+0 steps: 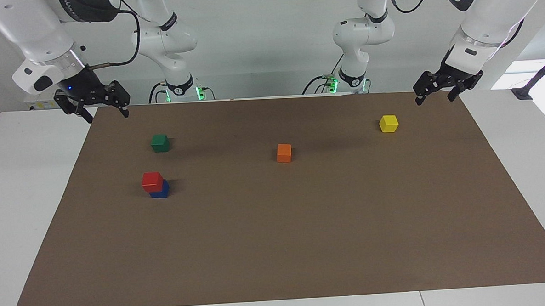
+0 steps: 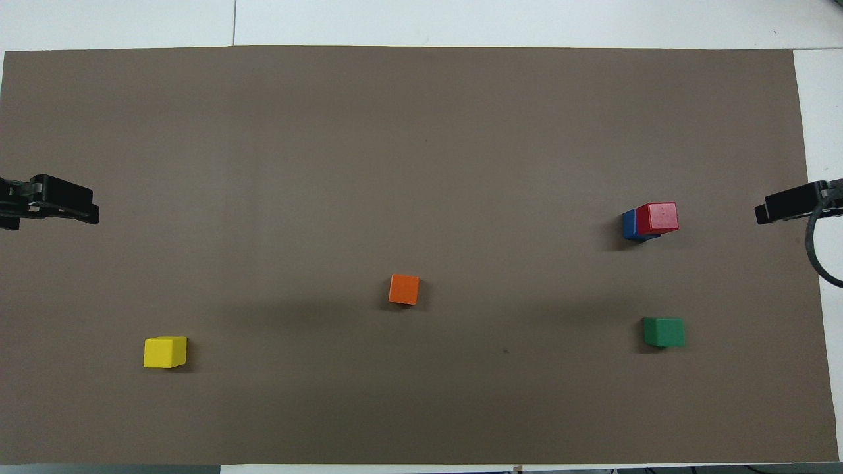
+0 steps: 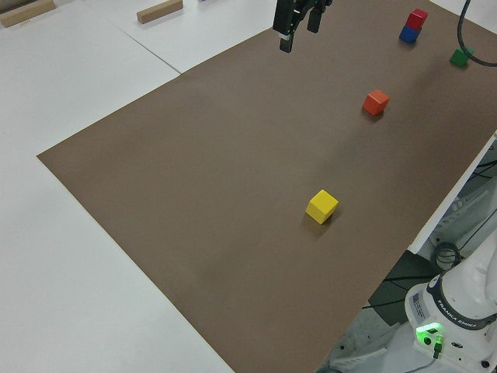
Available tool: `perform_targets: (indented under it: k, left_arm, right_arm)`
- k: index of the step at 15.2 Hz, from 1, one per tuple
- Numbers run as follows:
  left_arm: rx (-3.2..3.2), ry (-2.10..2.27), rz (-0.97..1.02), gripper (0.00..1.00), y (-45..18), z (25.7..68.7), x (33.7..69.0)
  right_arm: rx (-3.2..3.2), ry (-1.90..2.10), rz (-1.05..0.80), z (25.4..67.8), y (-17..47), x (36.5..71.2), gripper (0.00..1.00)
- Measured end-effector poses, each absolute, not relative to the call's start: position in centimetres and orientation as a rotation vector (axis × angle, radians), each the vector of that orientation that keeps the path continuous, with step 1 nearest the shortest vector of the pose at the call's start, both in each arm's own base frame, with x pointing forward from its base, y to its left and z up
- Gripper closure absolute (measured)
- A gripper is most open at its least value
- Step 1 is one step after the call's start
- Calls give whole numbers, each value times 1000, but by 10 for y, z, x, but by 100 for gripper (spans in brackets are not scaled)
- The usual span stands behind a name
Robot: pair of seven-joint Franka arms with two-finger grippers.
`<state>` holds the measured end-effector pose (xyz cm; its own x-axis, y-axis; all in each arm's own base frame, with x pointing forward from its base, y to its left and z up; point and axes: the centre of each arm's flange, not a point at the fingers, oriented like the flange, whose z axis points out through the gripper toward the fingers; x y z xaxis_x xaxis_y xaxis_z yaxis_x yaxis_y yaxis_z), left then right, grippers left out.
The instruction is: Transfer red block to right arm and stack on blue block
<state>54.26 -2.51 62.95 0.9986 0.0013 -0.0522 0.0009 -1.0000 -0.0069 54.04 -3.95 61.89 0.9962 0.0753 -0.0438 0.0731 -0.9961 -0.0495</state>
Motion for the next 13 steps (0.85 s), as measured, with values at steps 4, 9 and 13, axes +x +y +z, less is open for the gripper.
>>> perform_targets:
  k: [4,9,13]
  left_arm:
    - [-3134,-2,82,0,-25,629,543]
    - [-3134,-2,82,0,-25,629,543]
    - [-3134,-2,82,0,-25,629,543]
  right_arm:
    - [-3129,-119,64,607,-42,547,0]
    - [-3166,-128,11,608,-44,552,0]
    - [-3166,-129,11,608,-43,552,0]
